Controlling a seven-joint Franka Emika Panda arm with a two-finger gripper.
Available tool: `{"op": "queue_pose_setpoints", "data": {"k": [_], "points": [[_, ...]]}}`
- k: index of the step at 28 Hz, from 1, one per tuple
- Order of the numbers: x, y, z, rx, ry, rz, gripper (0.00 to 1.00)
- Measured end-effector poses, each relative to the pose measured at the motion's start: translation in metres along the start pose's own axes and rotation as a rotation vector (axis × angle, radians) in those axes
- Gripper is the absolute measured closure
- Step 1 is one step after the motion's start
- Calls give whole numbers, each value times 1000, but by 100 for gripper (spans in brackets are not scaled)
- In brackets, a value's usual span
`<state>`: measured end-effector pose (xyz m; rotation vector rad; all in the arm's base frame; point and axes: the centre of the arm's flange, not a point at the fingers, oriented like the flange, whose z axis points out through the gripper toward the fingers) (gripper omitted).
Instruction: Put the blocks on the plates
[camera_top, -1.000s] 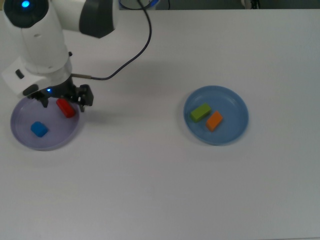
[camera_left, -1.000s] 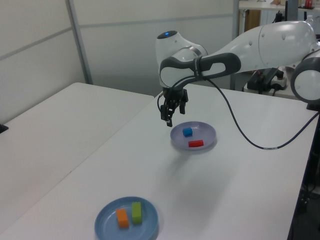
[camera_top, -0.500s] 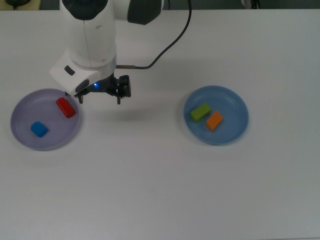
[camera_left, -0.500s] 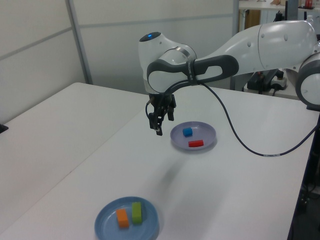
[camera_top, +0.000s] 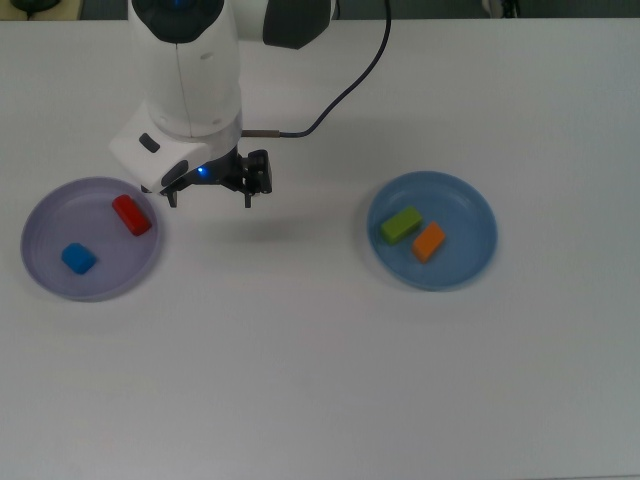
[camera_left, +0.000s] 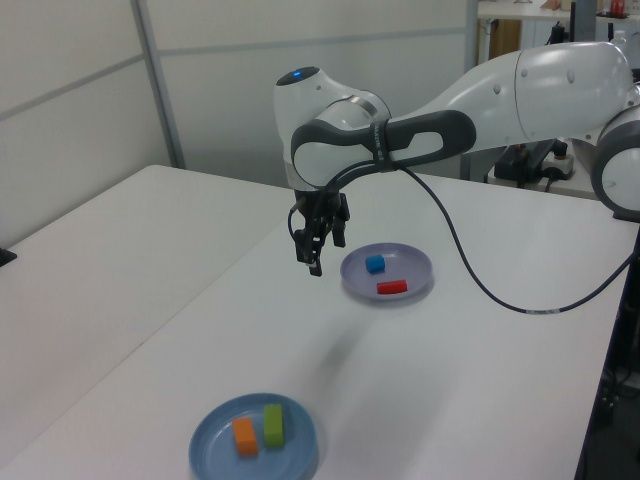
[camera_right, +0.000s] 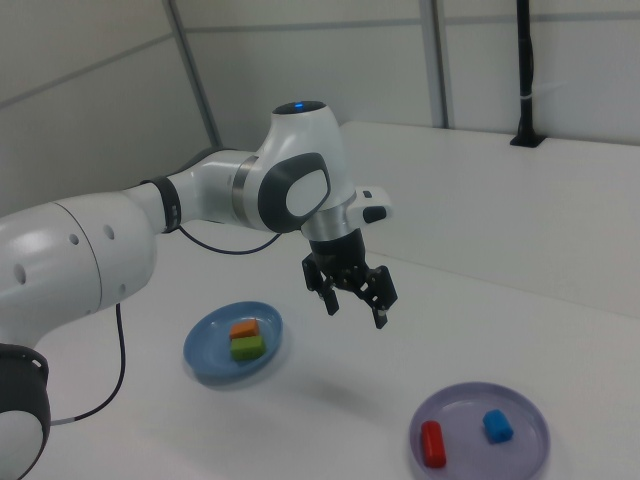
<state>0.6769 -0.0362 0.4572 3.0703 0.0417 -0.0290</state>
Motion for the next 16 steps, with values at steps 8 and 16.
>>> {"op": "queue_pose_setpoints", "data": {"k": [8,16], "points": [[-1,2,1,35,-7,18,0],[-2,3,1,35,-12,18,0]]}}
